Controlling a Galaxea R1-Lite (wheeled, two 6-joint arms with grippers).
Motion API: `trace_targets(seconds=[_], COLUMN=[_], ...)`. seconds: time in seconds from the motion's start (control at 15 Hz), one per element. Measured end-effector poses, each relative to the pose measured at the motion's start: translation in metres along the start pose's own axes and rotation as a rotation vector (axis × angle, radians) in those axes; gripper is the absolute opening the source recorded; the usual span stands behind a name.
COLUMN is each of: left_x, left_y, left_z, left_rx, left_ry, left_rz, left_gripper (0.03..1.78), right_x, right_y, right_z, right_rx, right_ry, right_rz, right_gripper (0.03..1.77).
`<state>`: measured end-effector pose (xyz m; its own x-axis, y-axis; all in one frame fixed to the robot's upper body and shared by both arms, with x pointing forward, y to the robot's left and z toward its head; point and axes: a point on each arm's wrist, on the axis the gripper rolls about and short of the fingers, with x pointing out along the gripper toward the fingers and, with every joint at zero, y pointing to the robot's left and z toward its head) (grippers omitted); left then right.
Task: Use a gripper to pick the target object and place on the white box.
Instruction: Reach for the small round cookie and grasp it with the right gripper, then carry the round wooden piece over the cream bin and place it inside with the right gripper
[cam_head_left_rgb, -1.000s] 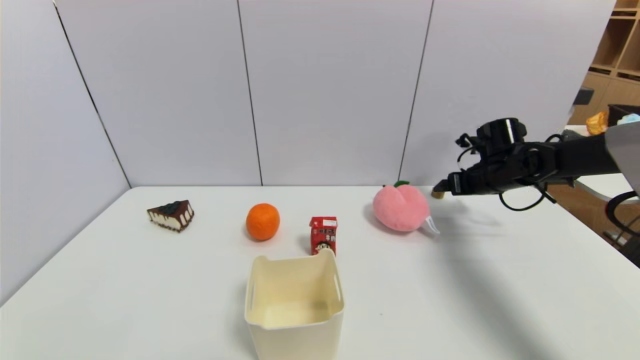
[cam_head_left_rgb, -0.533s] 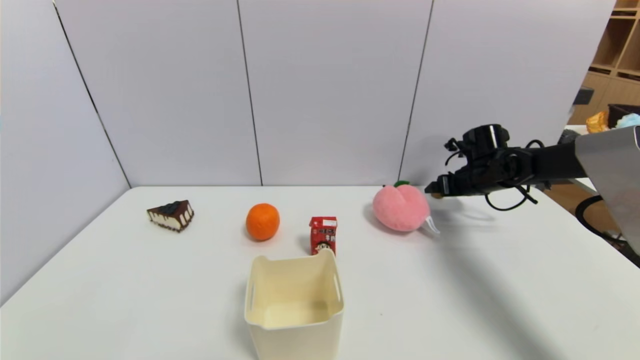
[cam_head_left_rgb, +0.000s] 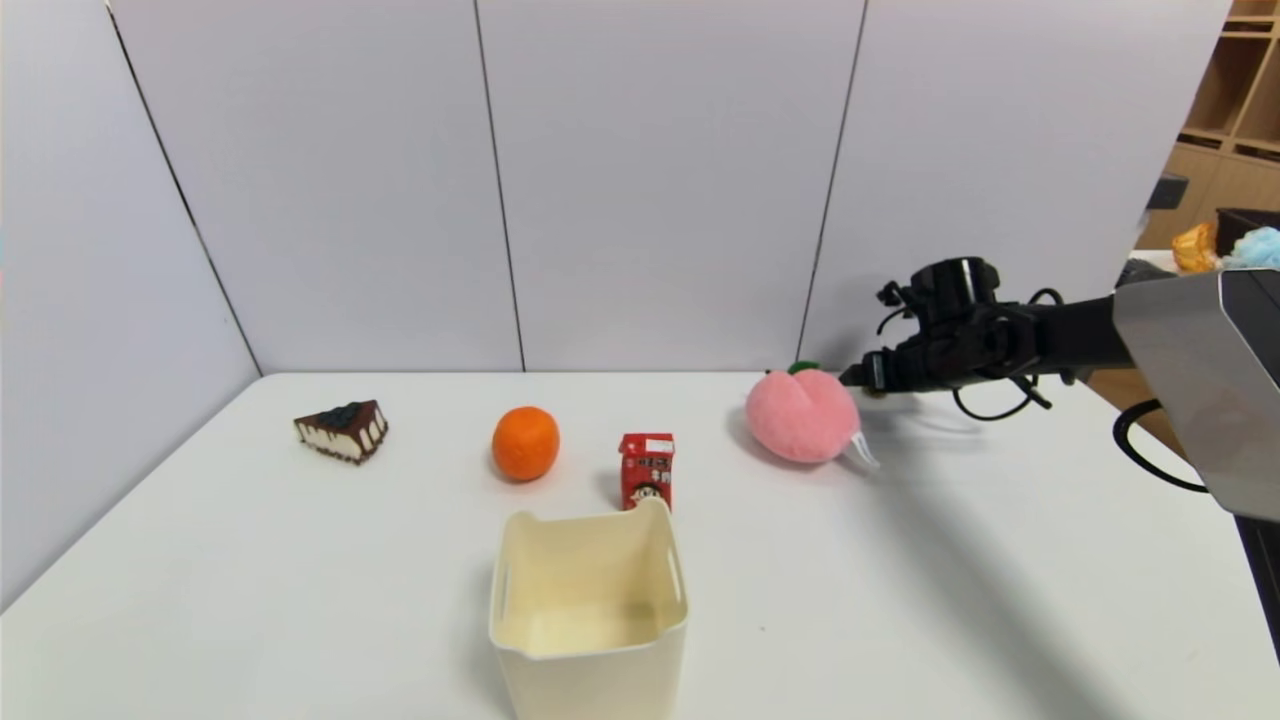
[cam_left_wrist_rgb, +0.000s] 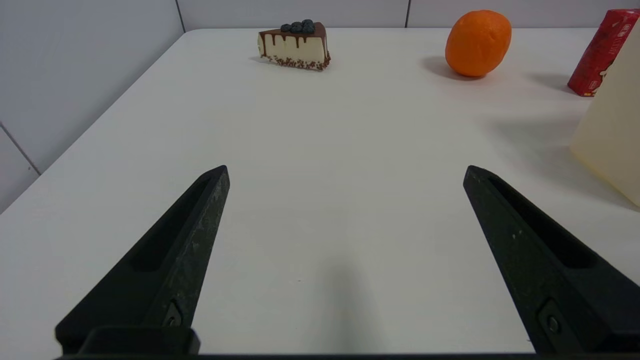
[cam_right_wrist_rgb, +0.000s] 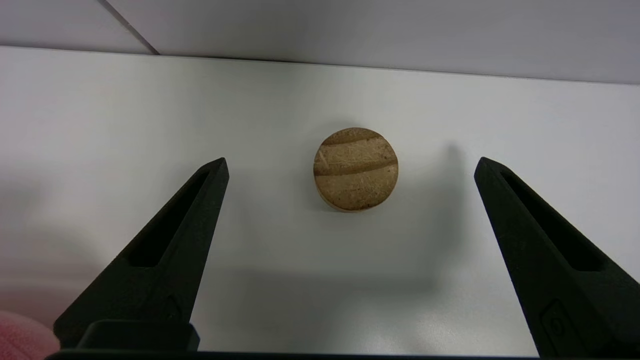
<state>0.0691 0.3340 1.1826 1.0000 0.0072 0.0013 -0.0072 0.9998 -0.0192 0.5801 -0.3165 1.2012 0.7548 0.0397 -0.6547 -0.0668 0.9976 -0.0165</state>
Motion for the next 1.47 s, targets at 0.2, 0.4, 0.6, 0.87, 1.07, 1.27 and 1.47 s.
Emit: trace_targets(seconds=[0.2, 0.4, 0.6, 0.87, 1.07, 1.27, 1.47], left_x=[0.0000, 0.0000, 0.0000, 0.0000, 0.0000, 0.0000, 0.0000], left_y=[0.0000, 0.0000, 0.0000, 0.0000, 0.0000, 0.0000, 0.0000], left_z=[0.0000, 0.0000, 0.0000, 0.0000, 0.0000, 0.0000, 0.0000], left_rx=[0.000, 0.000, 0.000, 0.000, 0.000, 0.000, 0.000], left_ry=[0.000, 0.000, 0.000, 0.000, 0.000, 0.000, 0.000], left_rz=[0.000, 0.000, 0.000, 0.000, 0.000, 0.000, 0.000], left_gripper=[1.69, 1.69, 1.69, 1.69, 1.69, 1.69, 1.69], right_x=[0.0054, 0.0076, 0.0081, 0.0088, 0.0104, 0.0104, 0.0081], right_y=[0.0017, 0.0032, 0.0034, 0.0036, 0.0038, 0.0033, 0.0033], right_z=[0.0001, -0.0002, -0.0003, -0.0008, -0.0021, -0.0021, -0.0017], right_rx=[-0.003, -0.005, -0.007, -0.007, -0.009, -0.008, -0.008], right_ry=[-0.003, -0.004, -0.005, -0.003, 0.001, 0.001, 0.007], right_rz=[0.003, 0.005, 0.005, -0.002, -0.002, -0.003, -0.001], right_gripper=[1.70, 1.70, 1.70, 1.16, 0.82, 0.47, 0.47])
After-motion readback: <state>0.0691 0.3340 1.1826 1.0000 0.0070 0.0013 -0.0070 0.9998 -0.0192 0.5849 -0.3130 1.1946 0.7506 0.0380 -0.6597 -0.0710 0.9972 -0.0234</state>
